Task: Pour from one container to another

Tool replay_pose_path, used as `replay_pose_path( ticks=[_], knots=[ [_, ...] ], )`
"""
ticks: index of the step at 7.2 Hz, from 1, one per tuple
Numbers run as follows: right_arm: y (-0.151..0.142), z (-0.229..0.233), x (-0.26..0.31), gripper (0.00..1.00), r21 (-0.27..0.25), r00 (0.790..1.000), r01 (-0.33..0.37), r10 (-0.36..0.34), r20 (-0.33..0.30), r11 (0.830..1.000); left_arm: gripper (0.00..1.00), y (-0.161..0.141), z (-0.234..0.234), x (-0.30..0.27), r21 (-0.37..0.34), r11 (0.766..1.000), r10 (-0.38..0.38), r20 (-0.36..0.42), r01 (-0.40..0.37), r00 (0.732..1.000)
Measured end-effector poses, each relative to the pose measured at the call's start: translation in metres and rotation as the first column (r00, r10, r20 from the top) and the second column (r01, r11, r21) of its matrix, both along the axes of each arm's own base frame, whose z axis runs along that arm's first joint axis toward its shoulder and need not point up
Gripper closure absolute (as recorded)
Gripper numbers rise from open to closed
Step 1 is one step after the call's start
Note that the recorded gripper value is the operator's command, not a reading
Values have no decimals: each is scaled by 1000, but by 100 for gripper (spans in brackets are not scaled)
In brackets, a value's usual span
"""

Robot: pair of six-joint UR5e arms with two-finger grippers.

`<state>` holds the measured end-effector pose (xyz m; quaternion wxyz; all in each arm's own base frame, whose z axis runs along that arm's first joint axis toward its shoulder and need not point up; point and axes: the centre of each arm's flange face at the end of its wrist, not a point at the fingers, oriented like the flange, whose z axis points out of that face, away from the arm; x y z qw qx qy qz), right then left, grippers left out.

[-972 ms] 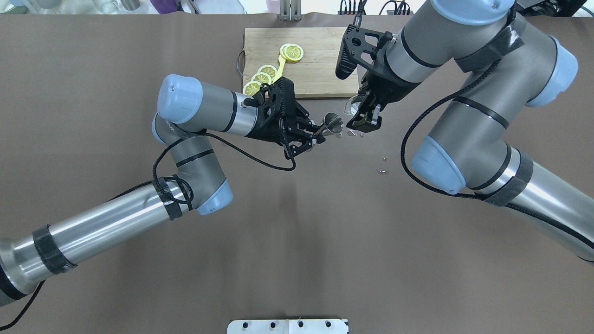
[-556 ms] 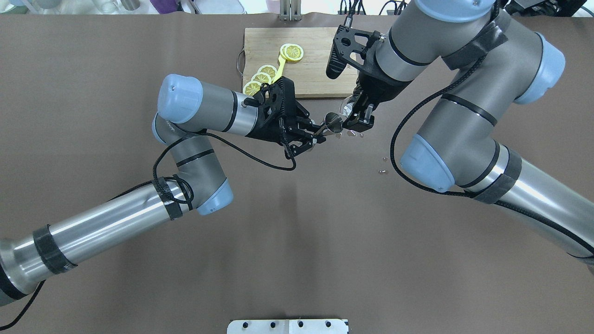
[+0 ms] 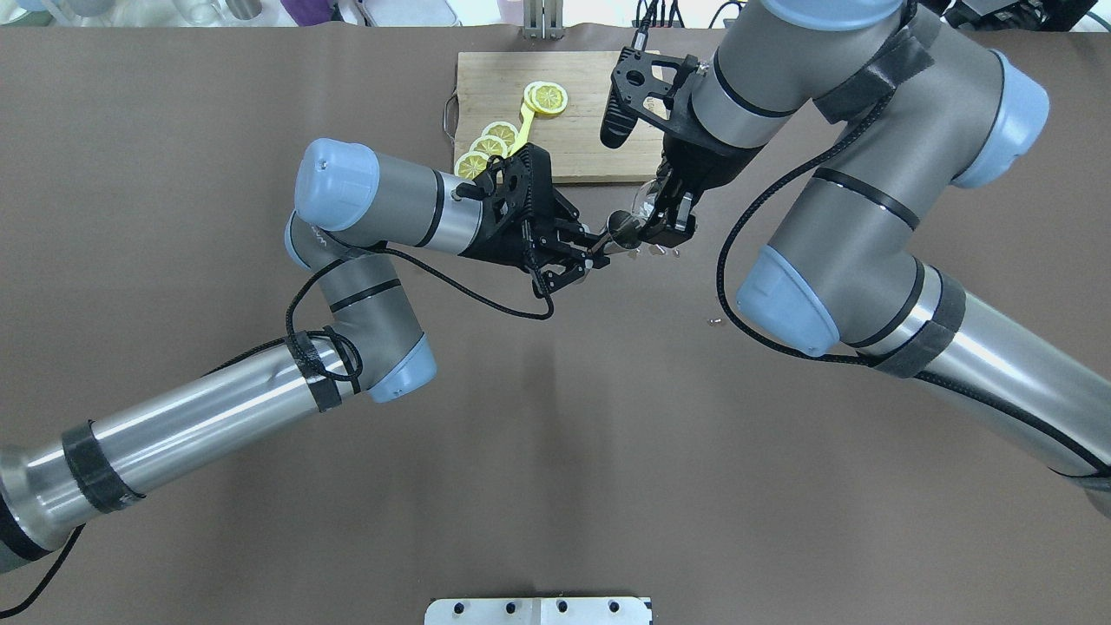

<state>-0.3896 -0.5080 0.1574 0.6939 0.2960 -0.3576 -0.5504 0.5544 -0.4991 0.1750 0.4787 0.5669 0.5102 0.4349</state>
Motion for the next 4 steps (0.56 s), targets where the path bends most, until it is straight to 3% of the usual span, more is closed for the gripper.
replay_pose_path(
  ticks=[4],
  knots=[
    [-1, -3, -6, 100, -10, 998, 32, -33, -50, 999, 100, 0, 2, 0, -2, 1000, -2, 2, 2, 1000]
  ],
)
